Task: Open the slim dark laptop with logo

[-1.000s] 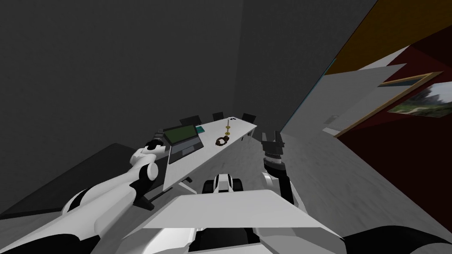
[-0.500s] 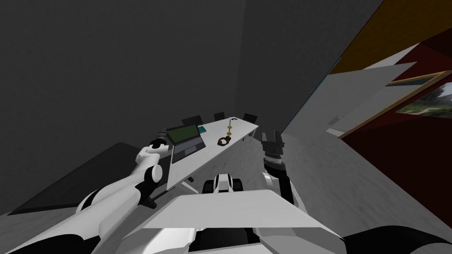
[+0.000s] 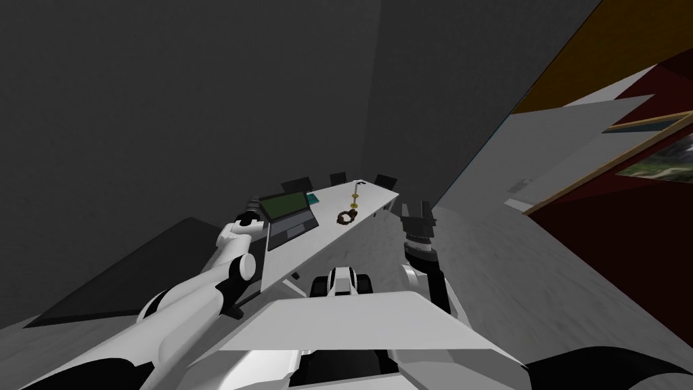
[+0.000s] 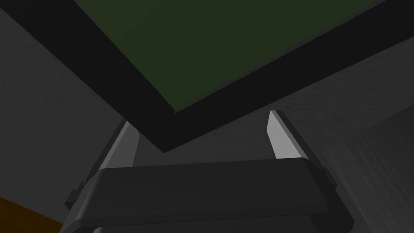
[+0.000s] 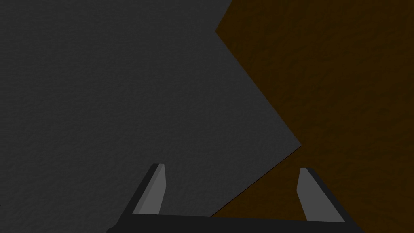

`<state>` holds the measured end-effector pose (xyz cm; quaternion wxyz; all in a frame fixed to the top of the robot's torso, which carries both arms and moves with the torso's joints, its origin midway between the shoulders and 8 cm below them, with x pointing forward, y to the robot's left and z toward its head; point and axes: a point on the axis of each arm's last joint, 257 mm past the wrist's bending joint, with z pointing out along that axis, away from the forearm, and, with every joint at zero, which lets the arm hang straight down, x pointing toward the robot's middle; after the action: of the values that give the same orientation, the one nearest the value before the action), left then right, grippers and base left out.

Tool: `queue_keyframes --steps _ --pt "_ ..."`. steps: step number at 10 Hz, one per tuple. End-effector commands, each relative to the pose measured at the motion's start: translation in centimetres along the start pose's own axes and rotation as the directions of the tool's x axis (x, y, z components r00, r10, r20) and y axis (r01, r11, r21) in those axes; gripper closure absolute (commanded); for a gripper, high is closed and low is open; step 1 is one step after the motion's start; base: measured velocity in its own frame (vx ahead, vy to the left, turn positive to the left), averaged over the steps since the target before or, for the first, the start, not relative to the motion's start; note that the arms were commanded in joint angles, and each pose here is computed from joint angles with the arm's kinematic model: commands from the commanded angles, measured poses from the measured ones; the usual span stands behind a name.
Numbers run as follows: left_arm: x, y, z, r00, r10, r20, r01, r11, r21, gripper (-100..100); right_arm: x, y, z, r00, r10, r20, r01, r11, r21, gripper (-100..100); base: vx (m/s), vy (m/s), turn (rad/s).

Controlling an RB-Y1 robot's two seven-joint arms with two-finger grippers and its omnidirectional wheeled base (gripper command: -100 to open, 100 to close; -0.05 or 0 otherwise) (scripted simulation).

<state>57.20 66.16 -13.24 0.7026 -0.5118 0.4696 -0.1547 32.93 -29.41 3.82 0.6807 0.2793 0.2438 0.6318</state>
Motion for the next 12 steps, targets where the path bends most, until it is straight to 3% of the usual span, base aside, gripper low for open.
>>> queue_keyframes --steps 1,5,11,12 --pt "-0.9 0.7 0.3 1.0 0.001 0.001 -0.001 1.0 -0.001 100 0.0 0.0 0.0 1.0 0.0 0.0 0.0 1.0 0.0 0 -0.013 -0.057 -0.028" --pt "-1.9 1.5 0.5 1.0 0.002 0.004 -0.002 1.0 -0.004 100 0.0 0.0 0.0 1.0 0.0 0.0 0.0 1.0 0.0 0 -0.013 -0.043 -0.012" --pt "-5.1 3.5 0.7 0.9997 0.002 0.024 -0.002 0.9999 -0.013 100 0.0 0.0 0.0 1.0 0.0 0.0 0.0 1.0 0.0 0 -0.008 -0.044 -0.027" --pt "-4.9 2.7 1.0 0.9996 0.001 0.027 -0.001 1.0 -0.003 100 0.0 0.0 0.0 1.0 0.0 0.0 0.0 1.0 0.0 0 -0.006 -0.024 0.005"
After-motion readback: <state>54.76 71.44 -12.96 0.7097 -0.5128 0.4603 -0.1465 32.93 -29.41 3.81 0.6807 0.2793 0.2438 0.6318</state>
